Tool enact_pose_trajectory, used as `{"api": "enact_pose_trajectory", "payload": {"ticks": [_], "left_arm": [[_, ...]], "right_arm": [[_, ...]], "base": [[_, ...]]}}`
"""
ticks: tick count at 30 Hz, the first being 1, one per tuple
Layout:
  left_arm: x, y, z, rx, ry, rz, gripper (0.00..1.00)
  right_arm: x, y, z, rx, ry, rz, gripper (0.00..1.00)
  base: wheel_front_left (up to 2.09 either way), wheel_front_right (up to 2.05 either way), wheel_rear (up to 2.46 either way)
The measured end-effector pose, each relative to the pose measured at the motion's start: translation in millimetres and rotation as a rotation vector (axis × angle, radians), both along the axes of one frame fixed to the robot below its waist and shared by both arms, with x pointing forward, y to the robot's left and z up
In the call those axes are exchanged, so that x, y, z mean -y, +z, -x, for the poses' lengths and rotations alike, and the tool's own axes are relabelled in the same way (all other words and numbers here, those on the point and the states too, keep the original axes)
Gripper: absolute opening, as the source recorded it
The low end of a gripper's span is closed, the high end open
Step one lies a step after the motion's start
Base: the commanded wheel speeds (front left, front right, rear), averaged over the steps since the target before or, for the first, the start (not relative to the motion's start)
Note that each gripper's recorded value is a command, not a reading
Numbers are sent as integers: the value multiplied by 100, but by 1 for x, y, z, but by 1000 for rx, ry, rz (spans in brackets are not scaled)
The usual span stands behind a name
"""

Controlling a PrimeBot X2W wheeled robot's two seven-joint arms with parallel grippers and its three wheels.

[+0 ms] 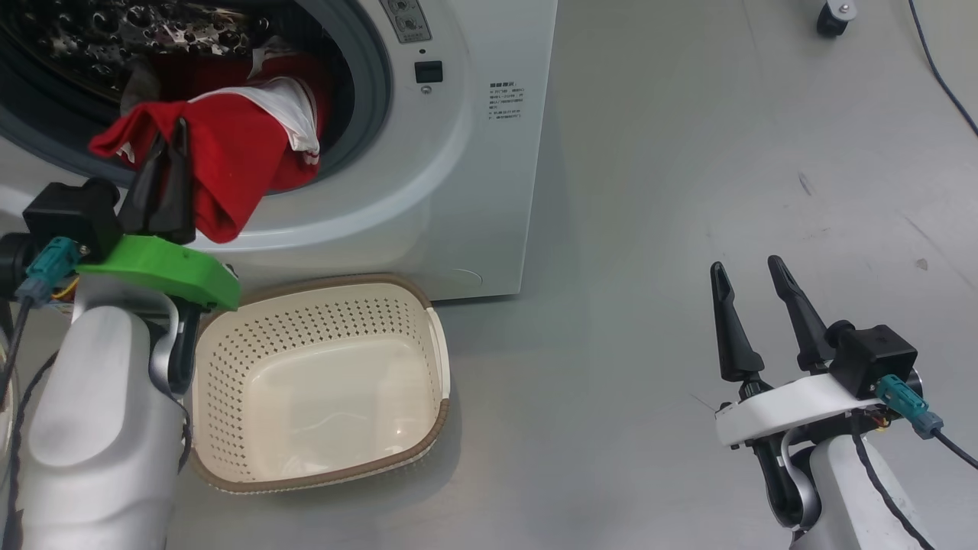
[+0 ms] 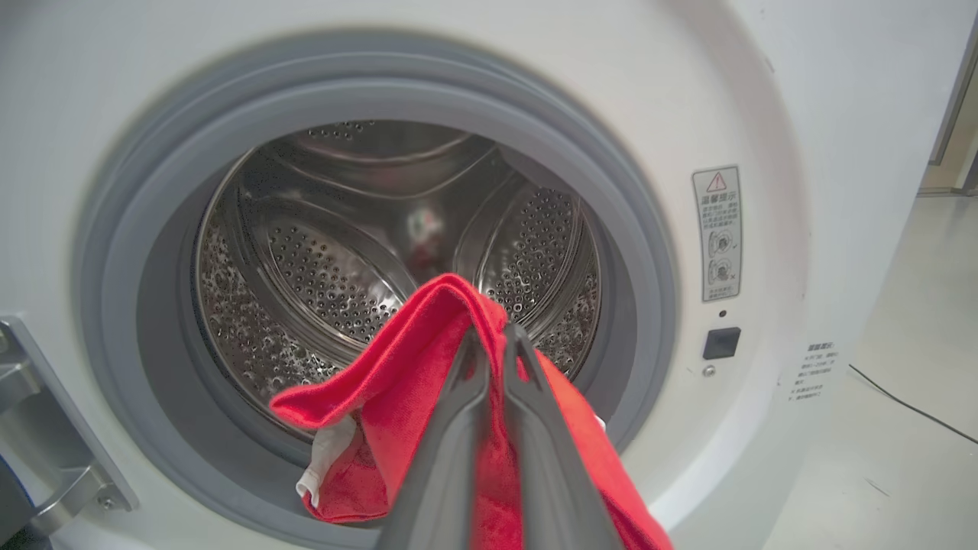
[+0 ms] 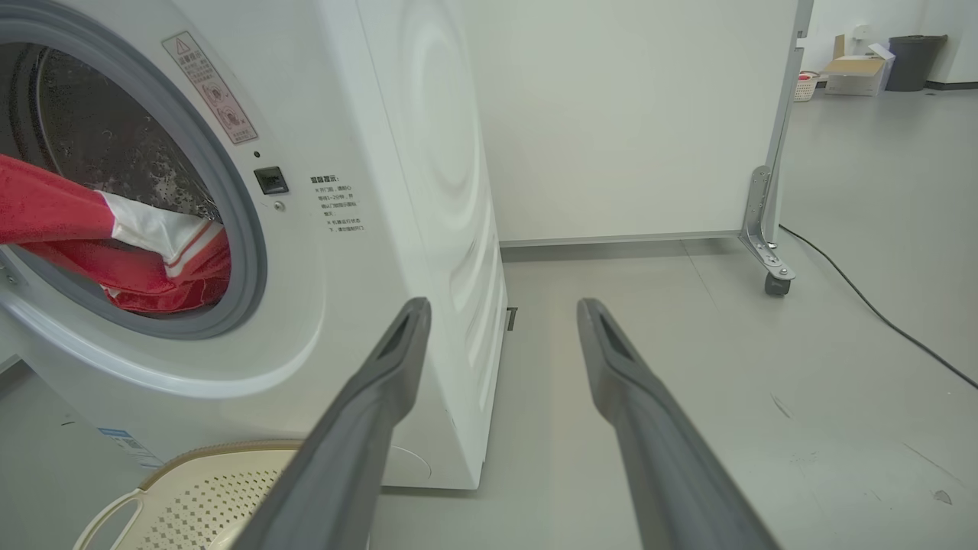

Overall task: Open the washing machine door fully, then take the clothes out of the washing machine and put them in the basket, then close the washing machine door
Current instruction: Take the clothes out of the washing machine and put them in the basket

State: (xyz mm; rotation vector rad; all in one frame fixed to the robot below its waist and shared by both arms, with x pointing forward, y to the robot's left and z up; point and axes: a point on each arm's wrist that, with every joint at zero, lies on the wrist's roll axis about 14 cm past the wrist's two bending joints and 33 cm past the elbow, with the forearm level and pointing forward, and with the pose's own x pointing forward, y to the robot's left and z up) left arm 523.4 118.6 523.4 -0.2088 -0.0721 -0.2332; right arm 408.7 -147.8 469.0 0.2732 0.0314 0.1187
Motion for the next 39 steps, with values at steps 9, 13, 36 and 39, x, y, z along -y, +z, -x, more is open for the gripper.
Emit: {"api": "enact_pose_trajectory", "payload": {"ticks": [9, 13, 36, 39], "left_arm": [[-3, 71, 6, 219, 7, 40, 0], [-2, 92, 14, 295, 4, 15, 0], [20, 24, 41, 94, -70, -7, 0], [24, -4, 44, 3, -88, -20, 0]], "right_arm": [[-1, 4, 1, 12, 5, 1, 100], [-2, 6, 1, 15, 7, 1, 100], [-5, -9, 4, -25, 15, -4, 100], [-4, -13, 3, -38, 11, -3, 100]], "base": [[0, 0, 0], [0, 0, 0], [0, 0, 0], [0, 0, 0]]}}
